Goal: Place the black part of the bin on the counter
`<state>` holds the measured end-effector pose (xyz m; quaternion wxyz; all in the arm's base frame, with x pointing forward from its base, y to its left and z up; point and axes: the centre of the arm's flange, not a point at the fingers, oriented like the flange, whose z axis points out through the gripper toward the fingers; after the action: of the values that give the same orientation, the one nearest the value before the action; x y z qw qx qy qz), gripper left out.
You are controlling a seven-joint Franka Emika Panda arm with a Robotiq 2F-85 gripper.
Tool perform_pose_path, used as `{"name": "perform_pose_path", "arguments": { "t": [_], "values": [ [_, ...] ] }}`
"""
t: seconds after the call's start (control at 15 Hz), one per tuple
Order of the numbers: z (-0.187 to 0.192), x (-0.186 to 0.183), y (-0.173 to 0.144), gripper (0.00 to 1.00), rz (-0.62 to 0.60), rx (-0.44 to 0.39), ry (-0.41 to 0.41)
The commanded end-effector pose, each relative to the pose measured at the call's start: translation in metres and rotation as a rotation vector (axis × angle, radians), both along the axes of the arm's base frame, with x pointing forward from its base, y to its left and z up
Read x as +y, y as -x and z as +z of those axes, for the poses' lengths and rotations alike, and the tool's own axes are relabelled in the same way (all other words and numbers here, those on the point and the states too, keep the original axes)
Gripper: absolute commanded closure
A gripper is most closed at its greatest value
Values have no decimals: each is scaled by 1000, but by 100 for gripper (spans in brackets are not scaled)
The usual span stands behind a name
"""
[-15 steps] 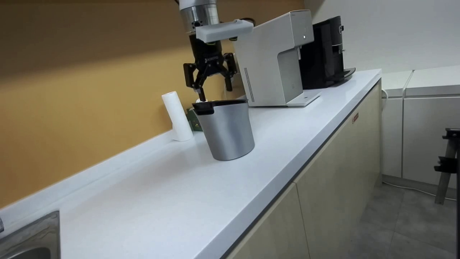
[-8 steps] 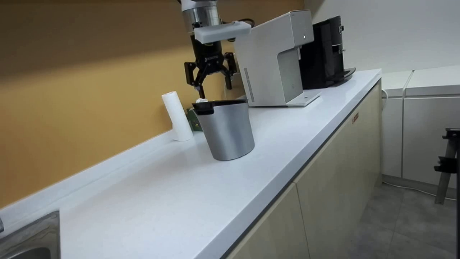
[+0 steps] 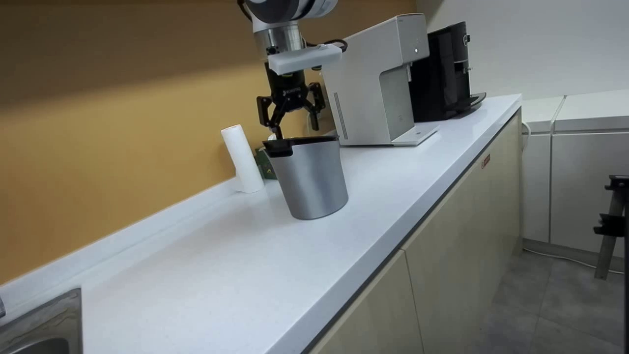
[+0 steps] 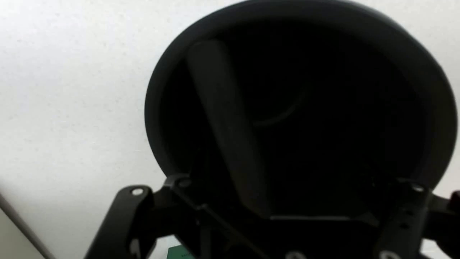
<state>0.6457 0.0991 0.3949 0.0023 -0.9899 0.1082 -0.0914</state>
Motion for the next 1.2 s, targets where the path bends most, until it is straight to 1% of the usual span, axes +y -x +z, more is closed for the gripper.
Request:
{"name": "perform_pose_path", "arguments": {
  "t": [0.0,0.4,0.6,0.67,0.73,0.8,0.93,1.13],
  "values": [
    [-4,-1,-15,0,-21,20,-12],
    [-19,-6,-13,0,-17,55,-26],
    [-23,-7,-9,0,20,78,-23],
    [-23,-8,-8,25,34,83,-25],
    [-23,-8,-7,27,53,85,-22],
    [-23,-9,-6,33,70,89,-20],
    [-23,-13,-5,48,116,100,-12],
    [-24,-18,-4,68,182,107,-4]
  ]
}}
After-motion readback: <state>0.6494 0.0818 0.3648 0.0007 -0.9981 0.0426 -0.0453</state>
